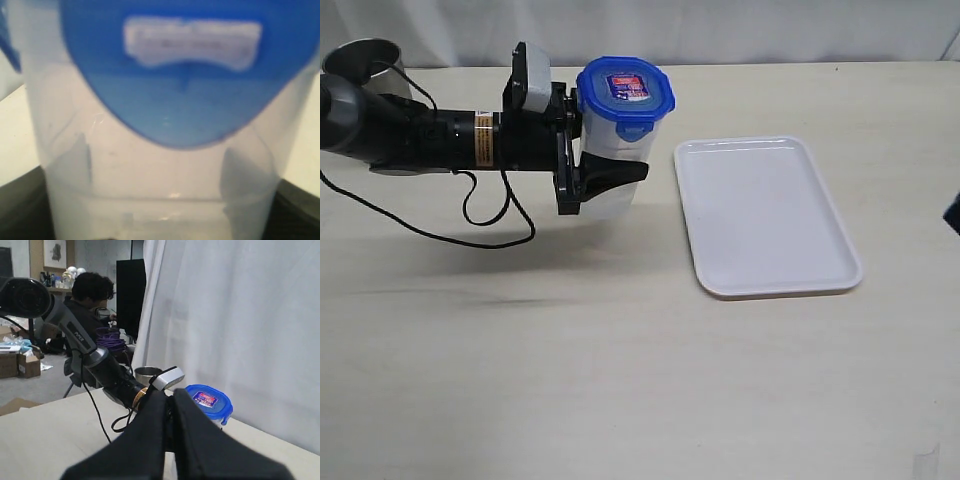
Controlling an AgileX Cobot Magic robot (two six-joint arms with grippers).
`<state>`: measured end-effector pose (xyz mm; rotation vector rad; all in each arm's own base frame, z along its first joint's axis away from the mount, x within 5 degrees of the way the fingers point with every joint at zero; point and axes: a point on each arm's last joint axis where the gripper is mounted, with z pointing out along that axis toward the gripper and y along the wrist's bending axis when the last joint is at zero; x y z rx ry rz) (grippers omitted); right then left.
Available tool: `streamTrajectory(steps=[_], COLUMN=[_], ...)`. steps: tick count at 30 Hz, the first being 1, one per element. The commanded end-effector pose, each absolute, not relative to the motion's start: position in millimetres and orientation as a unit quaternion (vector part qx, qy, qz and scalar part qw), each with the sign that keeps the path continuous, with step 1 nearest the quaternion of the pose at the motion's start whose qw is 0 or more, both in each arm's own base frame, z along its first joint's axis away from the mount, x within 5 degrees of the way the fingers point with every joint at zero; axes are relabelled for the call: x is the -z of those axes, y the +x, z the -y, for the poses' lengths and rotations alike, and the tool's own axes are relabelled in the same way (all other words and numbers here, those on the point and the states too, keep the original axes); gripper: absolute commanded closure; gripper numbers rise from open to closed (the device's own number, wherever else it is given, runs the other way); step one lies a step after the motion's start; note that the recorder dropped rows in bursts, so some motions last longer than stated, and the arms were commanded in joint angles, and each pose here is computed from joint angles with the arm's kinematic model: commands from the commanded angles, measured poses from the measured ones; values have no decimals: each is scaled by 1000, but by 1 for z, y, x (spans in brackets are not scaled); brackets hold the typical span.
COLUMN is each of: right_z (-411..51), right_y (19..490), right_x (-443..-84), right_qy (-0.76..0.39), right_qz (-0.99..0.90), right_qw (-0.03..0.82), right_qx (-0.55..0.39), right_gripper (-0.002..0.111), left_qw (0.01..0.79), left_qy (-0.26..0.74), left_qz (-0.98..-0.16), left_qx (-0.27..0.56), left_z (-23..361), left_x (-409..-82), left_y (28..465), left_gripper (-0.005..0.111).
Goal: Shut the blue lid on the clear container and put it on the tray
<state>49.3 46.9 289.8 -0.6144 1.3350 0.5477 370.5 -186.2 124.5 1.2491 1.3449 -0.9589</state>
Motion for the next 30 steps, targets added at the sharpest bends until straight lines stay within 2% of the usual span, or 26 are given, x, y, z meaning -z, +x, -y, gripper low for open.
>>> streamTrajectory(steps=[1, 22, 30], right_z=[-36, -29, -25], right_y=[42, 34, 31], right_x=[-286, -289, -289], right_qy=[-241, -225, -113], right_qz=[-599, -580, -603], right_qw=[715, 730, 680], right_qx=[-267, -284, -401], right_gripper=[104, 104, 104], left_qw=[529, 536, 537], left_qy=[507, 496, 495], left_qz=[-545, -548, -549], left_qx=[407, 407, 407], left_z=[187, 187, 187], left_x=[-135, -136, -136], left_y=[372, 374, 374], left_gripper=[107, 107, 107])
